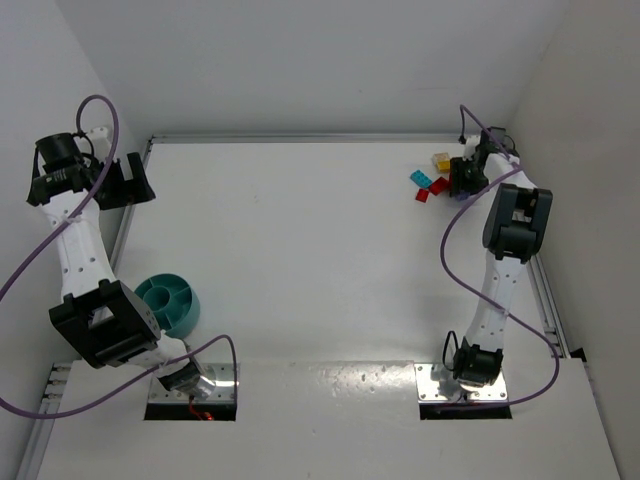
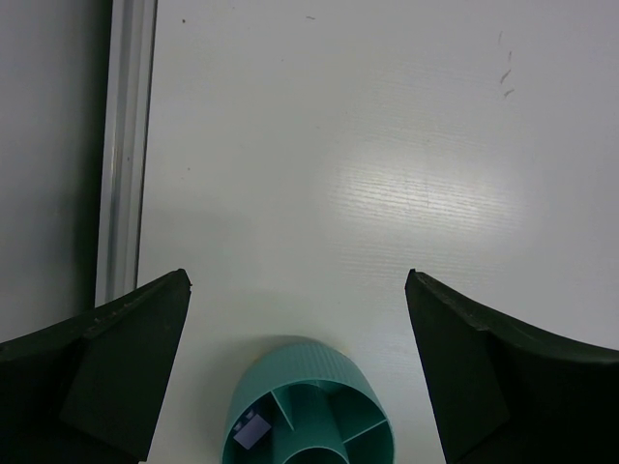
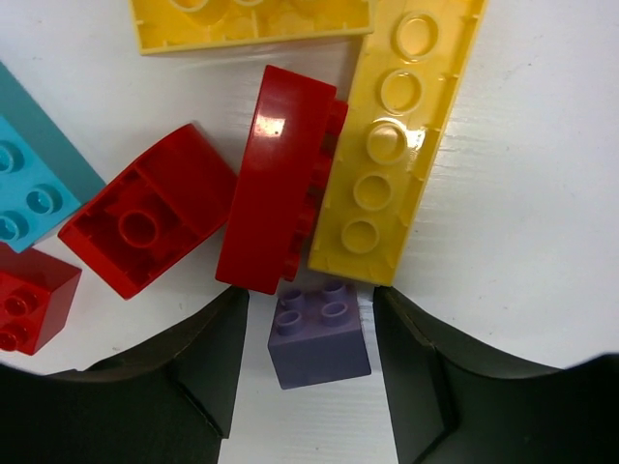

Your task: Sort the legos into containers by color

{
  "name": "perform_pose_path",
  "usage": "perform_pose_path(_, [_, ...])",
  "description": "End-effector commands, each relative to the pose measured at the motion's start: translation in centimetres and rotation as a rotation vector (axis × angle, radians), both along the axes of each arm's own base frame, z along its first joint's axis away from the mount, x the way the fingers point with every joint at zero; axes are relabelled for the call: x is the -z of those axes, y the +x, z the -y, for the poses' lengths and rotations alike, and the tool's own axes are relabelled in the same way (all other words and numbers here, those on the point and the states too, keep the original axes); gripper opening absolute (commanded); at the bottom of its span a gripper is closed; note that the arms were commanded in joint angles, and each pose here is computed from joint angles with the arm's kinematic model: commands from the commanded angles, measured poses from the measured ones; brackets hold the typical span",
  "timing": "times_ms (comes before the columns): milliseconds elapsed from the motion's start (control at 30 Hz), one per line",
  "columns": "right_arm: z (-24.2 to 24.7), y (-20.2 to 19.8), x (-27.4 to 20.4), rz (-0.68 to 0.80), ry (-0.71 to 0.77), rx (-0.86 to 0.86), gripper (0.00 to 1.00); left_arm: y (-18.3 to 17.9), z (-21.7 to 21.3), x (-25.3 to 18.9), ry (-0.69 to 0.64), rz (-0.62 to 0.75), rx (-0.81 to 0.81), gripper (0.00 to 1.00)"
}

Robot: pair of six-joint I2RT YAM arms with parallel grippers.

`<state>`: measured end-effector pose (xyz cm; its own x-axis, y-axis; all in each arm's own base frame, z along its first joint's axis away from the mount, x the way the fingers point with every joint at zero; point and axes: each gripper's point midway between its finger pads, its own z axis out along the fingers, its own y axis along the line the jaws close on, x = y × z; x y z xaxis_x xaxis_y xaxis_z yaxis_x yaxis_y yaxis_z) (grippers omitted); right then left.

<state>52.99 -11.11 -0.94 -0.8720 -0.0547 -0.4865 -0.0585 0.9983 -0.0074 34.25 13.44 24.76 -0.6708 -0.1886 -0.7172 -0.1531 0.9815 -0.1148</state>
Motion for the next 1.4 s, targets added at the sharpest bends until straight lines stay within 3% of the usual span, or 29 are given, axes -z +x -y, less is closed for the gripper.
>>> perform_pose_path(0, [-0.6,-2.8,1.1,-0.101,0.028,-0.047,0.54,-0.1,0.5,-1.1,0.020,0.035,0.016,1.00])
perform_pose_path(300, [0.0,-3.8,0.8,-0.117,0.033,-0.052,0.51,-0.2,0.9,-0.9,0.015,0.027,0.025,1.00])
perform_pose_path(633, [0.2,-3.9,0.1,-0.096,0.070,-0.050,0.27,-0.1,1.8,-0.2,0.012,0.008,0.046,1.00])
perform_pose_path(733, [-1.3,-3.7,-2.2,-0.051,0.132,-0.115,0.16,-0.2,1.8,-0.3,0.016,0.016,0.046,1.00])
perform_pose_path(767, [-2.4,-3.9,-3.1,-0.043,0.153,-0.146,0.11,-0.2,2.0,-0.4,0.020,0.028,0.061,1.00])
perform_pose_path(867, [-7.6,-4.7,-7.8,0.026,0.288,-0.279,0.09,-0.5,3.6,-1.2,0.023,0.084,0.166,1.00])
perform_pose_path(1000, [-19.1,-7.7,-14.5,0.048,0.654,-0.542,0.01,-1.8,8.9,-4.1,-0.010,0.260,0.475,1.00])
perform_pose_path(1067, [-23.2,-9.1,-17.1,0.048,0.802,-0.626,0.00,-2.1,10.1,-4.9,-0.019,0.319,0.531,1.00])
perform_pose_path(1267, [-34.1,-14.3,-22.9,-0.094,1.165,-0.794,0.00,-3.5,14.3,-5.6,-0.115,0.397,0.657,0.99])
perform_pose_path(1300, [-35.5,-14.1,-23.8,-0.053,1.182,-0.852,0.00,-3.7,15.2,-5.6,-0.133,0.401,0.681,0.97])
perform_pose_path(1367, [-38.6,-16.8,-25.6,-0.188,1.287,-0.839,0.00,-4.3,16.7,-5.8,-0.171,0.412,0.728,0.96])
